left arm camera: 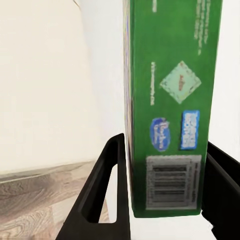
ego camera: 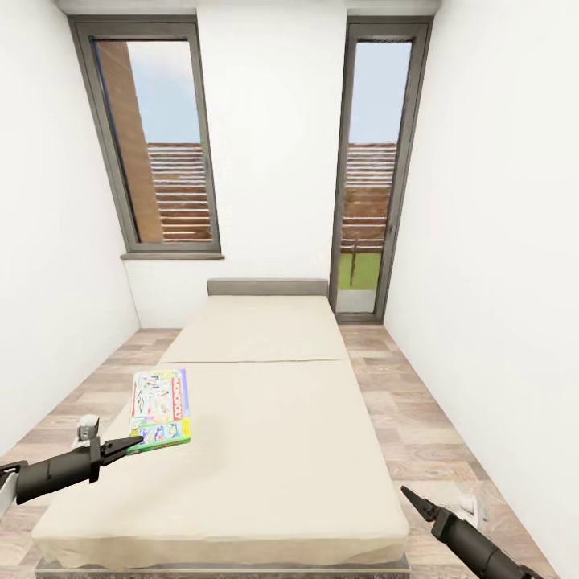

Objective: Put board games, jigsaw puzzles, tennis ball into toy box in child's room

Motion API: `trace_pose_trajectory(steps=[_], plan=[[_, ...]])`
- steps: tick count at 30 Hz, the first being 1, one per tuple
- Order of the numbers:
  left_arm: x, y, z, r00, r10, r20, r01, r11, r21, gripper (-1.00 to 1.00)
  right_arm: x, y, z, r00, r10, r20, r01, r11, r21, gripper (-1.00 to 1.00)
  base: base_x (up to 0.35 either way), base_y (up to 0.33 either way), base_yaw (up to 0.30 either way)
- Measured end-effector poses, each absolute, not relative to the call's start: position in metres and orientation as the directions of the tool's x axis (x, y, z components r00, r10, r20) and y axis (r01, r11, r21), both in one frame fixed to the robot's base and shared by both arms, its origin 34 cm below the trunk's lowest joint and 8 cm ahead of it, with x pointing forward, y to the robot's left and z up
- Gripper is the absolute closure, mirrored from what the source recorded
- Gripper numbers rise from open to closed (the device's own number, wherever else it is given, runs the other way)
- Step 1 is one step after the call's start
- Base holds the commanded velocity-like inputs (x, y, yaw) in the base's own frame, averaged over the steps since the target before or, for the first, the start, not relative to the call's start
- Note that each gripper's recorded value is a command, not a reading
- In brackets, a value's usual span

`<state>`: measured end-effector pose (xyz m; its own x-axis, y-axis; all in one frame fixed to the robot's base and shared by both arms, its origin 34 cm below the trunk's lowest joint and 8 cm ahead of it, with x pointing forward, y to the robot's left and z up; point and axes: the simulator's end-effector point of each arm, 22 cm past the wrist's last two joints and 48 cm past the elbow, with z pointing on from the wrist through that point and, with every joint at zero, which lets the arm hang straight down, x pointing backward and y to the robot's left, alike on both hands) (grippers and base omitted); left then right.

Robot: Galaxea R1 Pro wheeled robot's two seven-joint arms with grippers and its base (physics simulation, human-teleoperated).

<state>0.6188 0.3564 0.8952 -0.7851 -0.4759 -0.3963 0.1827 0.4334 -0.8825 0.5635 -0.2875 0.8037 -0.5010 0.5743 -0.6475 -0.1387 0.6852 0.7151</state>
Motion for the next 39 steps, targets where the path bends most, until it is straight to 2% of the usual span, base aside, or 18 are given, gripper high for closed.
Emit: trace_pose_trajectory(steps=[27,39], plan=[[0.617,0.358,0.935,-0.782,-0.477,-0.401,0.186,0.437,-0.880,1.00,0.556,-0.289,0.823,-0.487,0.584,-0.649,-0.110,0.697,0.709,-1.00,-0.027,0.000,0.001],[0.615,0.358,0.952,-0.781,-0.477,-0.402,0.186,0.437,-0.880,1.00,0.552,-0.288,0.834,-0.491,0.590,-0.641,-0.100,0.693,0.714,-1.00,-0.033,0.000,0.097]])
